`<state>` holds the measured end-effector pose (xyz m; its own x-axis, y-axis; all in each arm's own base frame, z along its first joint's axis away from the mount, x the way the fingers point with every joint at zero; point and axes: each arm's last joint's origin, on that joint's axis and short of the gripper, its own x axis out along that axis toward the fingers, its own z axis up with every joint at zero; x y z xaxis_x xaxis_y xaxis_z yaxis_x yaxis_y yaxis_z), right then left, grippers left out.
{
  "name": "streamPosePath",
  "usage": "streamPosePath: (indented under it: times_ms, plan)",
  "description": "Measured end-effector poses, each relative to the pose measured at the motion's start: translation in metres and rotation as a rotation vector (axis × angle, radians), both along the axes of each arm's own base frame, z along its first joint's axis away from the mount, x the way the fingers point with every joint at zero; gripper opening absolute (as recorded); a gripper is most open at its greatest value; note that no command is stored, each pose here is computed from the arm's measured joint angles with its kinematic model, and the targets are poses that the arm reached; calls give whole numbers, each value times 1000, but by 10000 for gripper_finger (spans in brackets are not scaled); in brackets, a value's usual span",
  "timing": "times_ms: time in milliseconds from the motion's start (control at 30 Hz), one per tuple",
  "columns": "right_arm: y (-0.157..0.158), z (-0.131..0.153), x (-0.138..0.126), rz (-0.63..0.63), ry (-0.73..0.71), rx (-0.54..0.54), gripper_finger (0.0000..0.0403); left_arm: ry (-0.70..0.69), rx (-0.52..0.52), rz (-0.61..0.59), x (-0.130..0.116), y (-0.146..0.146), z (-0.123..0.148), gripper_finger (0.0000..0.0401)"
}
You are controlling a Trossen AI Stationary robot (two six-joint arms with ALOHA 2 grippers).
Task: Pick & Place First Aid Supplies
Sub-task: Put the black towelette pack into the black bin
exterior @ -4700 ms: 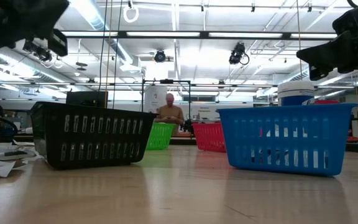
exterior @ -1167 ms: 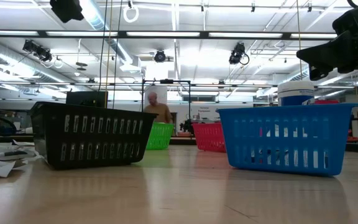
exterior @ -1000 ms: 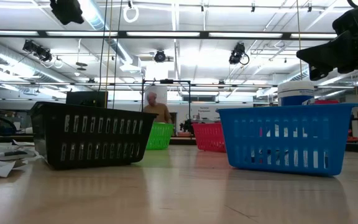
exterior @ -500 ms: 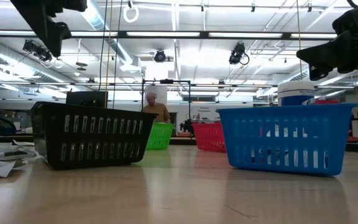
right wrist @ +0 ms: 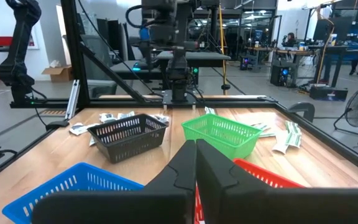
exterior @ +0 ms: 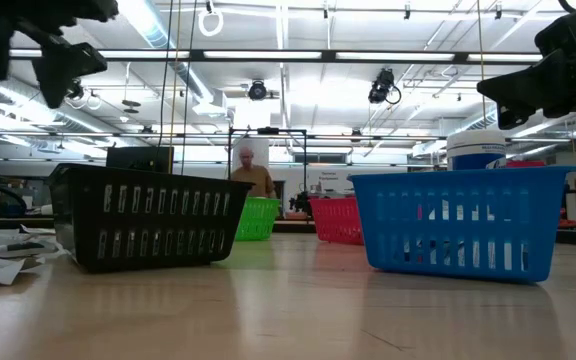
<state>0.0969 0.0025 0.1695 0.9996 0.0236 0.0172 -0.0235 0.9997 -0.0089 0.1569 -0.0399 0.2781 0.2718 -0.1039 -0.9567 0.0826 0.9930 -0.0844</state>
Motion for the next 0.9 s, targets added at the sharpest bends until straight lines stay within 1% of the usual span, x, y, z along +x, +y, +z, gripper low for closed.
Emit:
streamPosePath:
  times_ms: [133,267,333,500,600,733,900]
  plan:
    - [0,0,0,0,0,0,13,-12,-41,-134,-2,-16,-3,289]
    - [0,0,0,0,0,0,13,-31,-47,-229,-6,-30,-2,289]
    - [0,0,0,0,0,0,13,-52,-47,-296,-8,-38,-2,289]
    - [0,0,0,0,0,0,13,-114,-29,-536,-15,-57,0,289]
    - [0,0,0,0,0,0,13,-157,-23,-658,-19,-67,1,289]
    - [0,0,0,0,0,0,13,-169,-18,-734,-24,-76,1,289]
    - [0,0,0,0,0,0,13,-127,-5,-807,-27,-90,-6,289]
